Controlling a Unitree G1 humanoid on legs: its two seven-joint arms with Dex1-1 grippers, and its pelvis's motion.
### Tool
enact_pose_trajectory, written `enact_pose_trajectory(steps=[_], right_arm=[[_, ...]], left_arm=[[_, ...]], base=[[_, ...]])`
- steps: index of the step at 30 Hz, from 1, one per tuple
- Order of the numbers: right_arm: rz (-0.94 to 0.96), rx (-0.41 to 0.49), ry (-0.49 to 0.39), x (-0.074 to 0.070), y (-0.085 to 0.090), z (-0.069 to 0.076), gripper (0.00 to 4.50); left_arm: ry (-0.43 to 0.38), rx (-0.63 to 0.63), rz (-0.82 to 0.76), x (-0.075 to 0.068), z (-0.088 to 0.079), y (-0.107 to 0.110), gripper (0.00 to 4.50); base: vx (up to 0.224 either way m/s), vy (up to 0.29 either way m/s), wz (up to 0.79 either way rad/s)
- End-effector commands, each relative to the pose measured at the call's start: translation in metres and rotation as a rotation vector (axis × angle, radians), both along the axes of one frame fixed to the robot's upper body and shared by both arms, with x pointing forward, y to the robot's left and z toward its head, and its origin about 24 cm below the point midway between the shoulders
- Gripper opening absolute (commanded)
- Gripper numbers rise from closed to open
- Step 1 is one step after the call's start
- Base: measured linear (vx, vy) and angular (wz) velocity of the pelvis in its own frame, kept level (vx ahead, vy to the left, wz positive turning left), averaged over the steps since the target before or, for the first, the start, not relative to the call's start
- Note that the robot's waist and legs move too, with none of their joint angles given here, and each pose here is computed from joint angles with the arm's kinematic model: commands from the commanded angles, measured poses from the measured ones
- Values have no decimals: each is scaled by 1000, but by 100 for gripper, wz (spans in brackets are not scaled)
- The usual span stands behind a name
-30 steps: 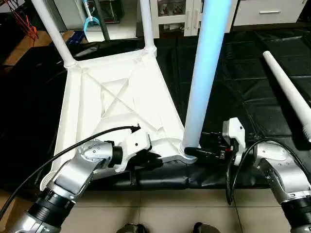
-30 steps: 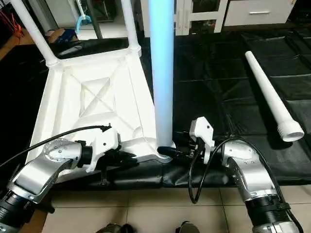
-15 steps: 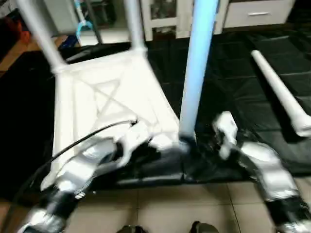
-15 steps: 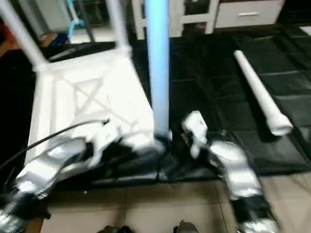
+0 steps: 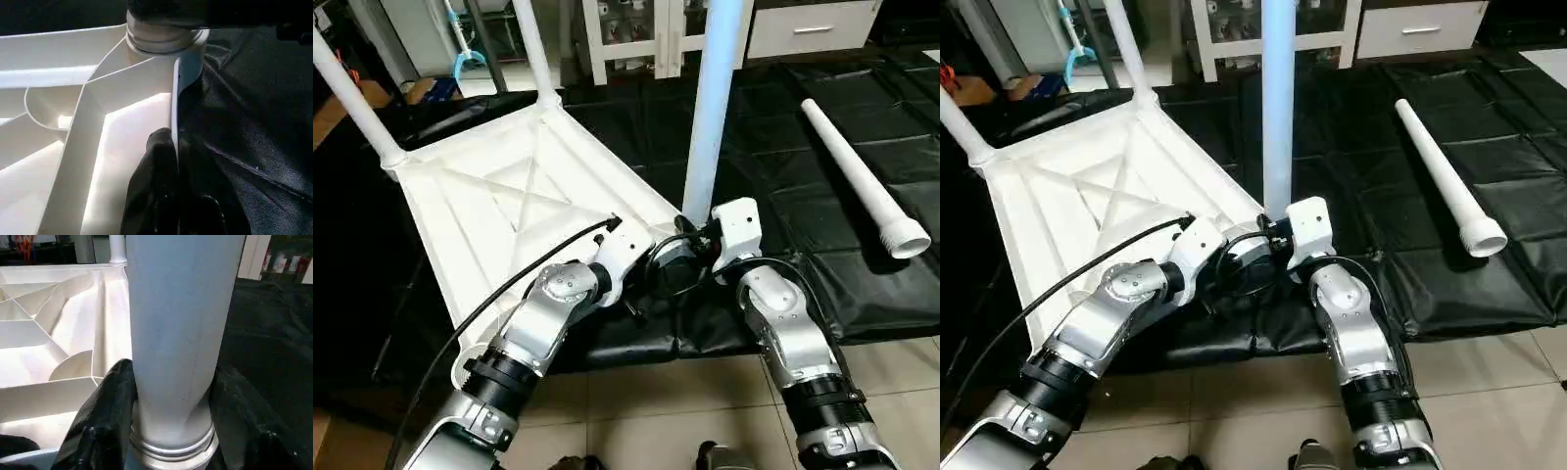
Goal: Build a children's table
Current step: Rotate leg to tighten
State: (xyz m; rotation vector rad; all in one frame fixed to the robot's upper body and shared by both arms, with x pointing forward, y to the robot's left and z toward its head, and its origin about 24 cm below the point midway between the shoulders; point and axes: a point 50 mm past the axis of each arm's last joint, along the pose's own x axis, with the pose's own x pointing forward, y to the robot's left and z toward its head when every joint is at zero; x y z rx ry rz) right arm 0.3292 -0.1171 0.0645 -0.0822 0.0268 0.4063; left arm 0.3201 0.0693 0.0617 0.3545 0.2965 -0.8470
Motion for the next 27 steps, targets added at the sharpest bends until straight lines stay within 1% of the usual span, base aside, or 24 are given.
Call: enact_pose_trajectory(steps=[1,2,3,5,6,7,8,9,10,12,15,16,17,18,19,20,21,22,24,27], right_arm=[[144,63,-60,-5,13,12,244],[147,64,-62,-5,13,12,258],[148,53,-76,-5,10,14,258],[176,60,-75,-6,6,18,264],[182,56,-80,-6,3,20,277],[186,52,-84,-6,0,22,301],[216,63,-75,-7,-4,24,301],[238,73,-68,-7,-6,25,310],[262,64,-72,-7,-11,27,310],[323,28,-77,-8,-19,32,334],[475,-29,-79,-15,-31,39,334],[478,-30,-79,-15,-31,40,334],[533,-49,-68,-19,-36,40,334],[622,-86,-45,-27,-45,40,334],[627,-88,-44,-27,-46,40,334],[673,-109,-21,-32,-53,39,334],[673,-109,-21,-32,-53,39,334],[695,-119,-13,-34,-60,38,334],[718,-107,-6,-35,-64,39,334],[732,-98,-3,-36,-63,39,334]], left_arm=[[26,49,68,-1,-15,19,0],[26,49,66,-2,-15,19,0],[31,53,33,-4,-16,20,0],[45,51,-11,-9,-17,22,0],[60,53,-43,-13,-19,23,0],[73,56,-74,-16,-20,24,0],[96,56,-113,-22,-21,26,0],[111,56,-139,-25,-22,27,0],[133,52,-175,-30,-23,28,0],[163,49,-234,-39,-24,32,0],[197,42,-307,-49,-23,38,0],[197,42,-308,-50,-23,38,0],[204,44,-323,-52,-23,39,0],[216,49,-347,-54,-21,42,0],[217,49,-348,-54,-21,42,0],[228,52,-364,-56,-21,43,0],[228,52,-364,-56,-21,43,0],[241,53,-385,-58,-20,44,0],[250,51,-405,-61,-19,43,0],[257,48,-418,-62,-20,41,0]], base=[[0,0,0],[0,0,0],[0,0,0],[0,0,0],[0,0,0],[0,0,0],[0,0,0],[0,0,0],[0,0,0],[63,-13,8],[69,-8,7],[71,-4,4],[67,-4,3],[0,0,0],[0,0,0],[0,0,0],[0,0,0],[0,0,0],[0,0,0],[0,0,0]])
